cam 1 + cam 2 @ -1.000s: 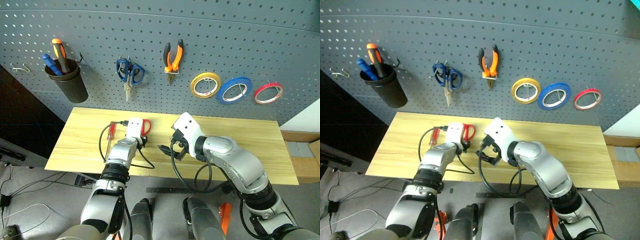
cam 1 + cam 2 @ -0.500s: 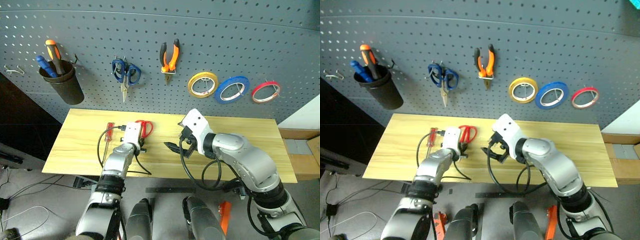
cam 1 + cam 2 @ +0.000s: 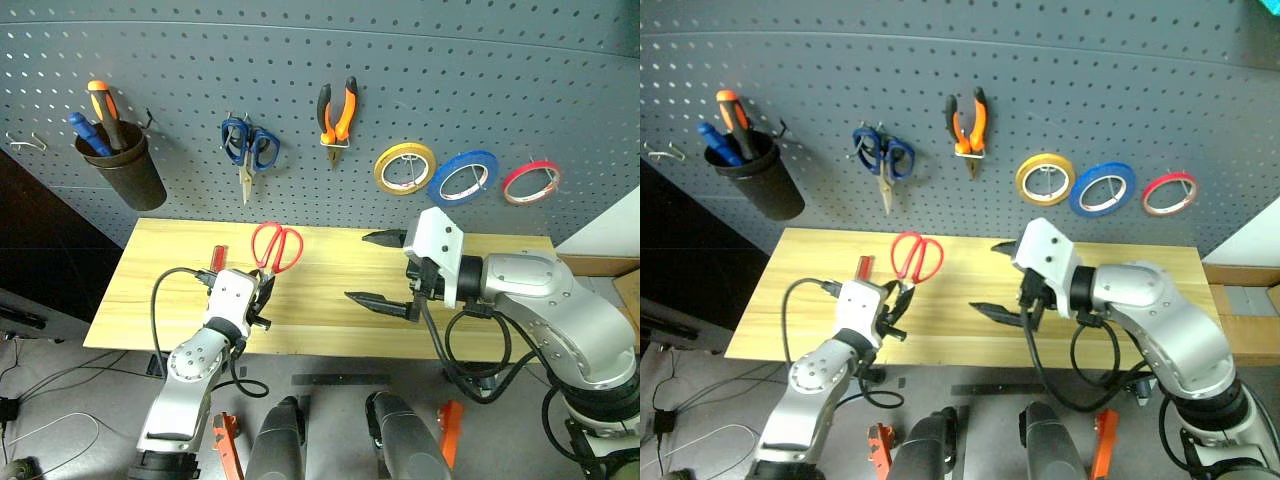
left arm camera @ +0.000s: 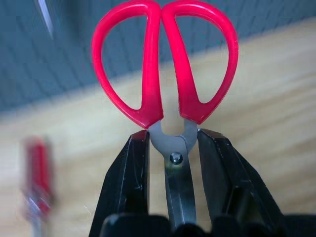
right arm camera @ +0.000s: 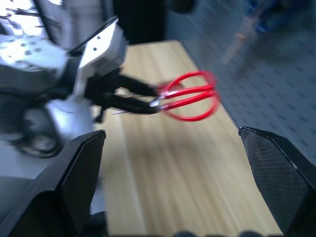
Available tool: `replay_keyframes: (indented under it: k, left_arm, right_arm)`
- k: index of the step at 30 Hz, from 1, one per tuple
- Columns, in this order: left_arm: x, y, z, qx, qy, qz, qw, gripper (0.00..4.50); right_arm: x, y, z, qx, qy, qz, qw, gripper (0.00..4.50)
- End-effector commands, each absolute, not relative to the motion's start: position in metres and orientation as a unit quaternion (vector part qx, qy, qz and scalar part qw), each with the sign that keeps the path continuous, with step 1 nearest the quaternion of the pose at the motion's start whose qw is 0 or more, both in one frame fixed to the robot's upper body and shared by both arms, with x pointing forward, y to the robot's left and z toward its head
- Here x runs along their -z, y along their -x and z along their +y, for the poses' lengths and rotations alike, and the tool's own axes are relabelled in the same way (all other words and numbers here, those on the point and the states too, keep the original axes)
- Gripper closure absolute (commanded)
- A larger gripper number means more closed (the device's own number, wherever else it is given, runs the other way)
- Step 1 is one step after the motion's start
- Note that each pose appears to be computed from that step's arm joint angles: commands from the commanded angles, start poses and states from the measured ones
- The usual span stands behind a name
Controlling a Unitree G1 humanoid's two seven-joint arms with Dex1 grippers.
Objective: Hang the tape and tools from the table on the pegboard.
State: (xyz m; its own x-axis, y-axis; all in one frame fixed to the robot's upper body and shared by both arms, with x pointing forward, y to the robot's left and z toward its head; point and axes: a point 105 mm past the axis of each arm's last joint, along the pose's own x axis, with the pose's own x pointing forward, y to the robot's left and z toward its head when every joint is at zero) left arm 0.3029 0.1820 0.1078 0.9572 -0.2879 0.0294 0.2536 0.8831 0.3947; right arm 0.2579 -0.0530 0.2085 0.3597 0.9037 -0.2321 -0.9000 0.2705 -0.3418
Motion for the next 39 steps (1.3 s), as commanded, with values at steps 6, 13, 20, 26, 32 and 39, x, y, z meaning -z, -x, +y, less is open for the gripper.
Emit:
replay_keyframes:
  k: [6,13,20,26,32,39]
  left_arm:
    - [-0.188,-0.288,0.183,0.118,-0.262,-0.219,0.933,3.41]
    - [-0.221,-0.296,0.195,0.074,-0.249,-0.255,0.931,3.41]
    - [-0.236,-0.313,0.197,0.069,-0.251,-0.249,0.933,3.41]
    - [-0.215,-0.326,0.187,0.109,-0.256,-0.210,0.937,3.41]
    - [-0.205,-0.336,0.192,0.105,-0.256,-0.193,0.941,3.41]
    - [-0.194,-0.346,0.201,0.088,-0.255,-0.166,0.948,3.41]
  right_arm:
    - [-0.229,-0.267,-0.066,-0.556,0.239,-0.042,0.795,0.00]
    - [-0.230,-0.277,-0.070,-0.543,0.246,-0.047,0.801,0.00]
    - [-0.234,-0.281,-0.067,-0.539,0.247,-0.056,0.803,0.00]
    - [-0.241,-0.286,-0.063,-0.537,0.253,-0.070,0.802,0.00]
    - [-0.246,-0.287,-0.059,-0.539,0.253,-0.080,0.800,0.00]
    - [-0.271,-0.298,-0.052,-0.516,0.230,-0.133,0.814,0.00]
